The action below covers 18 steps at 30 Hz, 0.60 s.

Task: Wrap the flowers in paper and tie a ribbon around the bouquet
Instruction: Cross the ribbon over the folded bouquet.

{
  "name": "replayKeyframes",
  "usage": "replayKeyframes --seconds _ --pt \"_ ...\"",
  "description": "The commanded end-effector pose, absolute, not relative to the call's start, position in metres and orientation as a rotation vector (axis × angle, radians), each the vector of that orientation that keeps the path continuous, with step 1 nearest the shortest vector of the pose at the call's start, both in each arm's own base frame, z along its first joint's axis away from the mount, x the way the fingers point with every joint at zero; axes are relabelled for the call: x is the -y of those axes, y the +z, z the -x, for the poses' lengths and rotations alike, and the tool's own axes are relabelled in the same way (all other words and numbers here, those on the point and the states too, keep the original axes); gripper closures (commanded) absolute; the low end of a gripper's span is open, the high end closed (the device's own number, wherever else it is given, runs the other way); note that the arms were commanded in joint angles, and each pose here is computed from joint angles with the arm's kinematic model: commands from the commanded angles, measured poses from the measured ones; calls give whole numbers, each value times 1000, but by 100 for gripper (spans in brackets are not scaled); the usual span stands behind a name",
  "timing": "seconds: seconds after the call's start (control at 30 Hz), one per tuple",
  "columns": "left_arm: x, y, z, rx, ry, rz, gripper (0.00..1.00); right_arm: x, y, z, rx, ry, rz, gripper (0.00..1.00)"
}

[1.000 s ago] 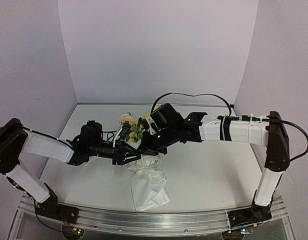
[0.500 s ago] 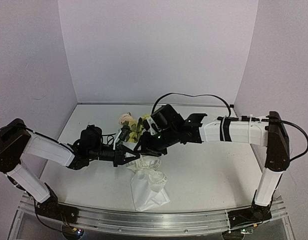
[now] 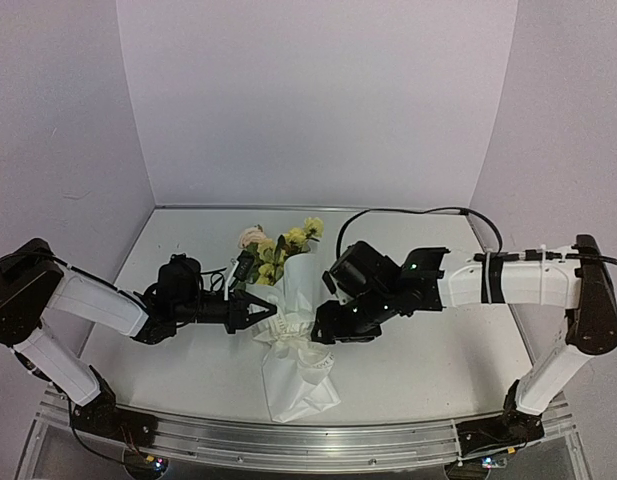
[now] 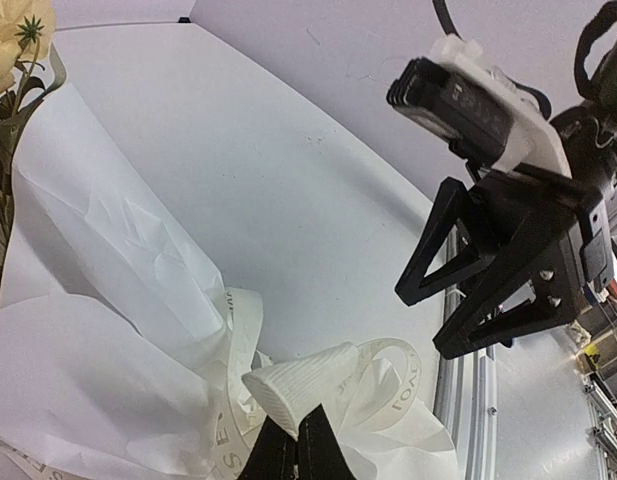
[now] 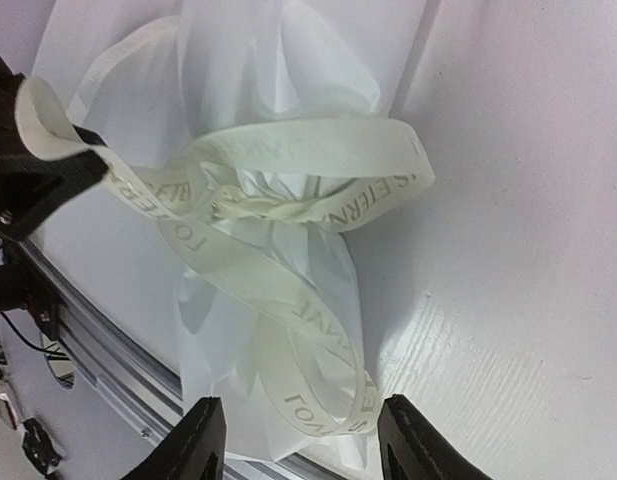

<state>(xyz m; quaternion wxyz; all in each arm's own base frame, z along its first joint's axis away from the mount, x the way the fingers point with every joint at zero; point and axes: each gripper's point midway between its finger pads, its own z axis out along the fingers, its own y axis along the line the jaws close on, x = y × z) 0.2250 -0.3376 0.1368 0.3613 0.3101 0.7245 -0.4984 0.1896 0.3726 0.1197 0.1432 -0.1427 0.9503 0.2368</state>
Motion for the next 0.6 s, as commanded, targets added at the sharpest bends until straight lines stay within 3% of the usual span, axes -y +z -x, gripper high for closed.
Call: replayKeyframes --seconds 0.0,0.23,0.43,0.57 --pt "341 158 -232 -1788 -1290 -779 100 -355 104 -186 -2763 443 448 46" --pt "338 157 -232 -1793 -1275 -773 100 -367 90 -182 -2807 381 466 55" --pt "332 152 -233 -1811 -1244 -753 100 -356 98 -188 -2778 317 424 82" --pt "326 148 -235 -1819 -1230 -724 100 -343 121 -192 -2733 267 421 93"
